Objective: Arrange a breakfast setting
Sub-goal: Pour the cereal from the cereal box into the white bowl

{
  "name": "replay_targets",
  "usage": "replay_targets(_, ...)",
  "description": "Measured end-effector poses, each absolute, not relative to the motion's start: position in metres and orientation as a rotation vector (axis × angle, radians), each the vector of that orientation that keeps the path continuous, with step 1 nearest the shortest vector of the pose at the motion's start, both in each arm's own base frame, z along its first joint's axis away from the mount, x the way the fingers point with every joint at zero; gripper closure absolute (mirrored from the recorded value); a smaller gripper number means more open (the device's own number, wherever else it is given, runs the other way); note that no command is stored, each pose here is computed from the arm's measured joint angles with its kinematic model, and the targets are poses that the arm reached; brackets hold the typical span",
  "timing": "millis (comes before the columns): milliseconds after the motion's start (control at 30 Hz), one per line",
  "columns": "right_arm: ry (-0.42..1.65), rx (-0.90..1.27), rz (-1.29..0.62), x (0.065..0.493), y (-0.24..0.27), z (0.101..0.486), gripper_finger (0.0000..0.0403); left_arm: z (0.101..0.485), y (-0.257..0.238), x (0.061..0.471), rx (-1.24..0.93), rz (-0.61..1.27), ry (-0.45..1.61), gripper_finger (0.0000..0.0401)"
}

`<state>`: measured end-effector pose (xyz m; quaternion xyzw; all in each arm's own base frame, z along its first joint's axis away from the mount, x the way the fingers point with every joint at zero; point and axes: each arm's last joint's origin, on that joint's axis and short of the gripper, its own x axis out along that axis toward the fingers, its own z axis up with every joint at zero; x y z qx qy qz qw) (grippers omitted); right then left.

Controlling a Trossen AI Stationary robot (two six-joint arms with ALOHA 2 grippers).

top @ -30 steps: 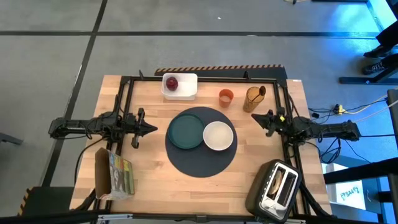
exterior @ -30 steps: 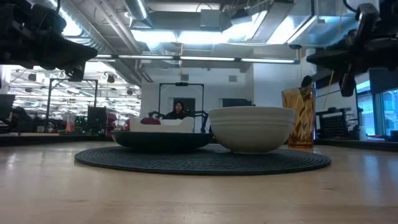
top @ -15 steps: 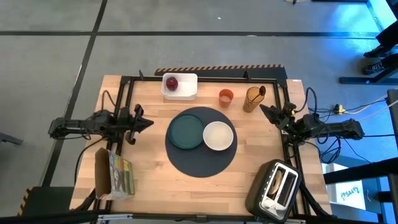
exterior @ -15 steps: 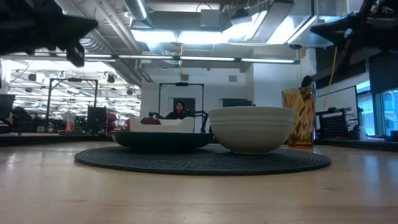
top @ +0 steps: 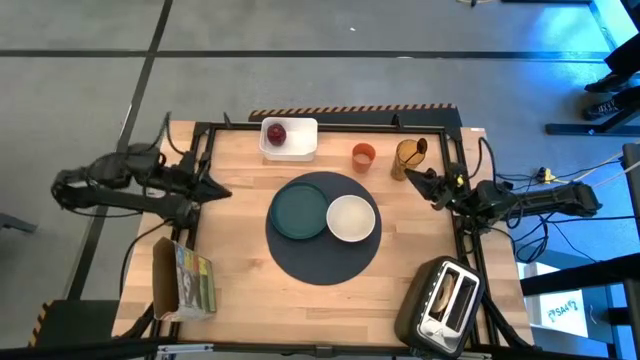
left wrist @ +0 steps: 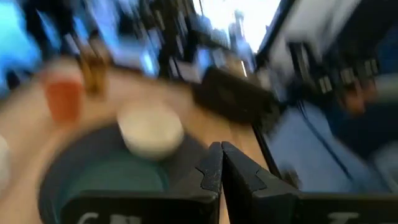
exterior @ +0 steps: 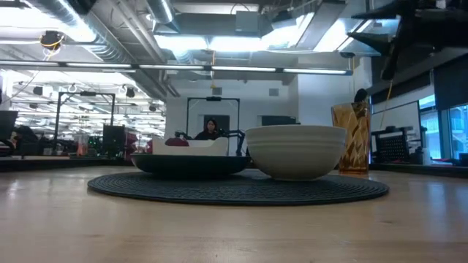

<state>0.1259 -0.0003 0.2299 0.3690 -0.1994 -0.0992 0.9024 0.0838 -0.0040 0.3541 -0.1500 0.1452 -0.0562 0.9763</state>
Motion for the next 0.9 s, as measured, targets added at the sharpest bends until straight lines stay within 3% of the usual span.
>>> replay_targets(200,-0.325,0.748,-0.223,0.147,0.002,0.235,0.0197,0.396,-0.009,0.067,-0.434,-0.196,0.713,0.0401)
replay_targets(400,-0.21,0.728,-0.199,0.169,0.006,0.232,0.0188,0.424,-0.01,0.05,-0.591,-0.127,0.867,0.0401)
replay_targets(600,-0.122,0.708,-0.199,0.193,0.009,0.23,0.0188,0.42,-0.011,0.038,-0.726,-0.096,0.938,0.0398)
replay_targets(900,-0.04,0.697,-0.164,0.224,0.013,0.232,0.0188,0.392,-0.013,0.046,-0.733,-0.181,1.058,0.0312)
